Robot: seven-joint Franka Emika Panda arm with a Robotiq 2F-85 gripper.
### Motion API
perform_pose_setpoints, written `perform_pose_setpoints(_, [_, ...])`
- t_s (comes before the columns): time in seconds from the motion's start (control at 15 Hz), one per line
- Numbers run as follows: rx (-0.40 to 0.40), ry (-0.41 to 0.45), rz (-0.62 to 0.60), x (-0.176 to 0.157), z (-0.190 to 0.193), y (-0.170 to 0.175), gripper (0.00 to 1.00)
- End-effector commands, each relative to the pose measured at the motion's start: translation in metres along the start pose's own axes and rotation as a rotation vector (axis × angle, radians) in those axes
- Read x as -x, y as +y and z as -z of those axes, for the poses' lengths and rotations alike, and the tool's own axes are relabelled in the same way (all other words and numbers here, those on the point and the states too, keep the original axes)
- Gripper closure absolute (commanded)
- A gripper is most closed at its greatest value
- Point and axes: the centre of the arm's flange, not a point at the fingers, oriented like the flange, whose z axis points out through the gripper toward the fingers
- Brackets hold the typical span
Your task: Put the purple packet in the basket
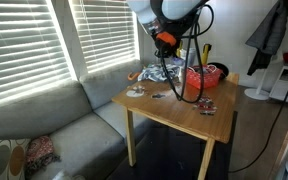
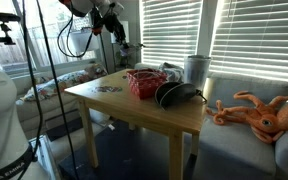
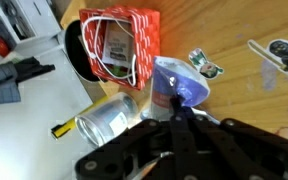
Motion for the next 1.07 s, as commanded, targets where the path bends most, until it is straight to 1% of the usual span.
perform_pose_setpoints(0.0, [0.021,-0.056,-0.149,0.022,-0.037,0.048,1.0])
perform_pose_setpoints(0.13, [0.049,-0.075,-0.213,0.02,-0.055,0.063,1.0])
perform_pose_setpoints(0.33, [0.099,-0.115,-0.278,0.014,-0.077,0.082,1.0])
perform_pose_setpoints(0.47, [0.107,-0.136,-0.305,0.01,-0.09,0.091,1.0])
perform_pose_setpoints(0.67, [0.127,-0.158,-0.349,0.003,-0.106,0.097,1.0])
perform_pose_setpoints(0.73, [0.117,-0.165,-0.368,-0.002,-0.113,0.098,1.0])
perform_pose_setpoints(1.0, [0.131,-0.18,-0.397,-0.011,-0.13,0.093,1.0])
